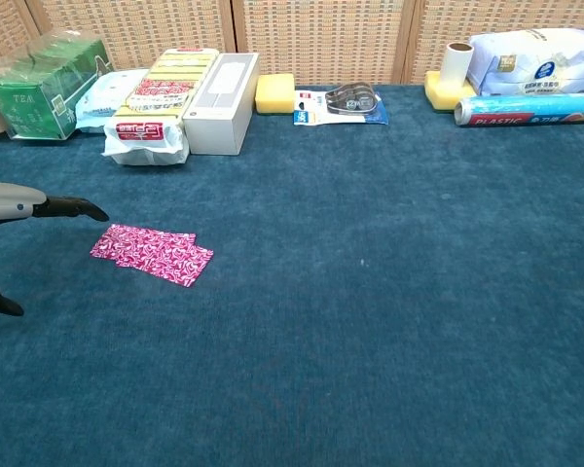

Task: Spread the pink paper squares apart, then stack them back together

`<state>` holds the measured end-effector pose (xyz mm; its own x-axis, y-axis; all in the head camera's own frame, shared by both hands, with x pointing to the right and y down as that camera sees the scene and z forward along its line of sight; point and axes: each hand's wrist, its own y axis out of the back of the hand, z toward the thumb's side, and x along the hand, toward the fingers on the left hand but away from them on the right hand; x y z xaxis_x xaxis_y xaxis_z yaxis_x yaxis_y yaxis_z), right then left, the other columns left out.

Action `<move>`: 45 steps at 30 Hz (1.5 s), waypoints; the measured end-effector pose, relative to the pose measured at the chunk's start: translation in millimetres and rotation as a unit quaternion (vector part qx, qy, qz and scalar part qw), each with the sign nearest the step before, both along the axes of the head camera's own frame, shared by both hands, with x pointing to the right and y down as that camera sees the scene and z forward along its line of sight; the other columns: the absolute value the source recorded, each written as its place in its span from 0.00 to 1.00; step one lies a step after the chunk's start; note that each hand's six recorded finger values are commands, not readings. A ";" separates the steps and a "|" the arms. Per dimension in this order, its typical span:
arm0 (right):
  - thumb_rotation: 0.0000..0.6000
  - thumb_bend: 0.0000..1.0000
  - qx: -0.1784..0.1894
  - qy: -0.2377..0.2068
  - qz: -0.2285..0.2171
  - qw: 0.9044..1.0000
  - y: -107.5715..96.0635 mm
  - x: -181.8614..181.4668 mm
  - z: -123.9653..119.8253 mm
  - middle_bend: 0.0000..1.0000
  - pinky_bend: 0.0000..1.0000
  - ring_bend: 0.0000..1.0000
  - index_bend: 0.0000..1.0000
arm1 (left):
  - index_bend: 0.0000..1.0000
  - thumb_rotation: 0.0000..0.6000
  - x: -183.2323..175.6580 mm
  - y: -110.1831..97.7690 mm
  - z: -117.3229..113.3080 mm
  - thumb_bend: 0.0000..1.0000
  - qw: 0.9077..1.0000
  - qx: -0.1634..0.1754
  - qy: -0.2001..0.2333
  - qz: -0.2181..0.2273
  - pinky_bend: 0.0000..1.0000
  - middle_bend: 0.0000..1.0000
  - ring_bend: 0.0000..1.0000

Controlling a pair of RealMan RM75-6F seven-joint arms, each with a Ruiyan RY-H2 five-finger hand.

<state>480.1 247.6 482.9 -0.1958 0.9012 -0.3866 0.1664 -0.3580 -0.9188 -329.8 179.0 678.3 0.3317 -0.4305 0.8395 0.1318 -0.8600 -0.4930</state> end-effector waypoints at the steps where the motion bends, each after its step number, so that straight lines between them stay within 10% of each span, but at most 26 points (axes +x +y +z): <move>1: 0.89 0.00 0.000 0.000 0.000 1.000 0.1 0.1 0.1 0.00 0.00 0.00 0.08 | 0.00 1.00 3.2 2.0 -0.9 0.08 1.000 -0.001 0.006 0.003 0.00 0.00 0.00; 13: 0.89 0.00 0.000 -0.001 0.002 1.000 -0.2 1.3 -0.9 0.00 0.00 0.00 0.08 | 0.00 1.00 22.2 19.0 12.5 0.08 0.999 -0.022 0.012 0.026 0.00 0.00 0.00; 45: 0.88 0.00 0.003 0.007 0.001 1.000 0.8 -0.7 -2.2 0.00 0.00 0.00 0.08 | 0.00 1.00 -46.9 -30.9 15.0 0.08 0.996 0.011 -0.066 -0.054 0.00 0.00 0.00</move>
<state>479.4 248.4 480.8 -0.2029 0.9029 -0.3790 0.1550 -0.3526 -0.9229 -376.8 148.1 693.4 0.1694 -0.4768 0.8625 0.1052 -0.8614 -0.4969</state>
